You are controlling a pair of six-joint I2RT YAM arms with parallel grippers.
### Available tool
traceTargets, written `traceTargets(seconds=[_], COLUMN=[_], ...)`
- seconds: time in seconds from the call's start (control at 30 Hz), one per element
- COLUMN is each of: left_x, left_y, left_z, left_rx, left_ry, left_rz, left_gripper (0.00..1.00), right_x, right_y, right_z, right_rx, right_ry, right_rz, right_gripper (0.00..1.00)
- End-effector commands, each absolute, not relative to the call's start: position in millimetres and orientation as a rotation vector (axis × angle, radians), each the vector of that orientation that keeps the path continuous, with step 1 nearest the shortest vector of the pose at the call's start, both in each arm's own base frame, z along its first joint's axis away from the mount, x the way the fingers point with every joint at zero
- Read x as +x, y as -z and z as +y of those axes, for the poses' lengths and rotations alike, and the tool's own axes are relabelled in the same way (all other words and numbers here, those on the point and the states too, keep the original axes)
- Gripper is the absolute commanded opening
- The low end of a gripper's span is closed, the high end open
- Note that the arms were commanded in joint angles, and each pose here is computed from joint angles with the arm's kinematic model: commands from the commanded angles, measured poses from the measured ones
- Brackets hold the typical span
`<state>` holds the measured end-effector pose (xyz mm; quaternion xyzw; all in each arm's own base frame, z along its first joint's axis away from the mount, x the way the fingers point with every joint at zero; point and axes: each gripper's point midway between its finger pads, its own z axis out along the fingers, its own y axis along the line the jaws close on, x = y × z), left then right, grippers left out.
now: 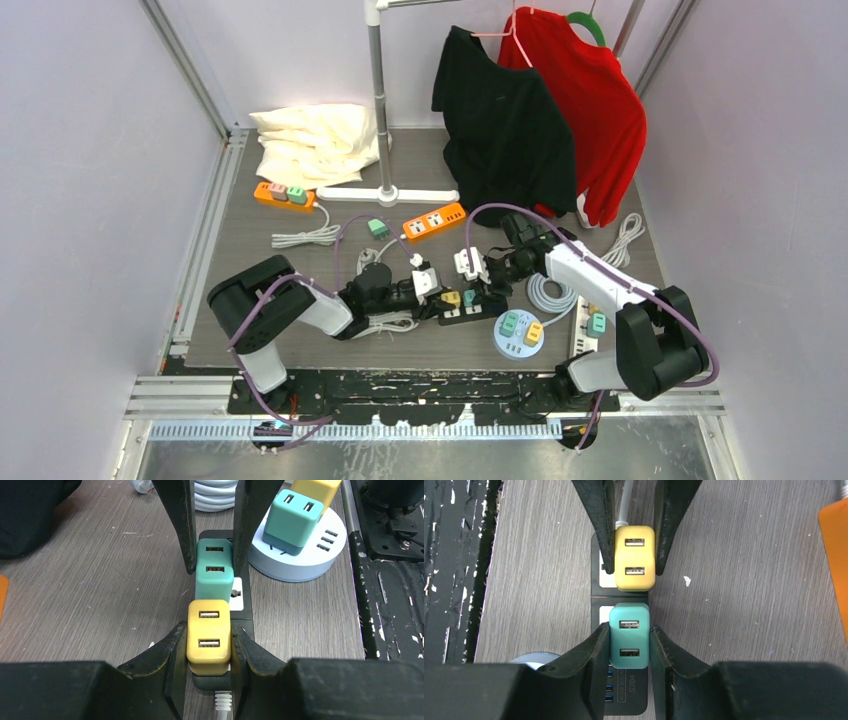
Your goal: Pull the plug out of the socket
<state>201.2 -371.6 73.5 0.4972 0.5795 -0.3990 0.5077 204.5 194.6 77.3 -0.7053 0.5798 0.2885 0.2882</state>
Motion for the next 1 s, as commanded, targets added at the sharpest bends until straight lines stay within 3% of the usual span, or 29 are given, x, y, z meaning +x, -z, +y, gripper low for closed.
traceTargets(seconds=[0.0,0.17,0.37,0.53,0.73,0.97], left_x=[210,210,211,211,212,212], left_y=[-66,-63,-63,-62,-62,-60], left_z=[-371,-371,-371,-371,-372,-373], left_rx=[1.188,1.195,1.193,1.193,1.194,1.199], left_ry=[0.938,0.937,0.935,0.934,0.935,0.936], left_rz=[1.426,1.432,1.436,1.440,1.441,1.446], left_gripper=[0.00,0.00,0.00,0.00,0.00,0.00], right_x=[180,214,235,216,178,198], right_y=[-85,-97,-94,-88,-88,-104], right_z=[210,230,204,183,201,223], right_rx=[-1.874,-1.688,-1.670,-1.813,-1.900,-1.758], right_ry=[-0.928,-0.870,-0.727,-0.717,-0.911,-0.936], right_rz=[1.528,1.634,1.689,1.606,1.465,1.542], right_gripper=[0.01,0.01,0.01,0.01,0.01,0.01])
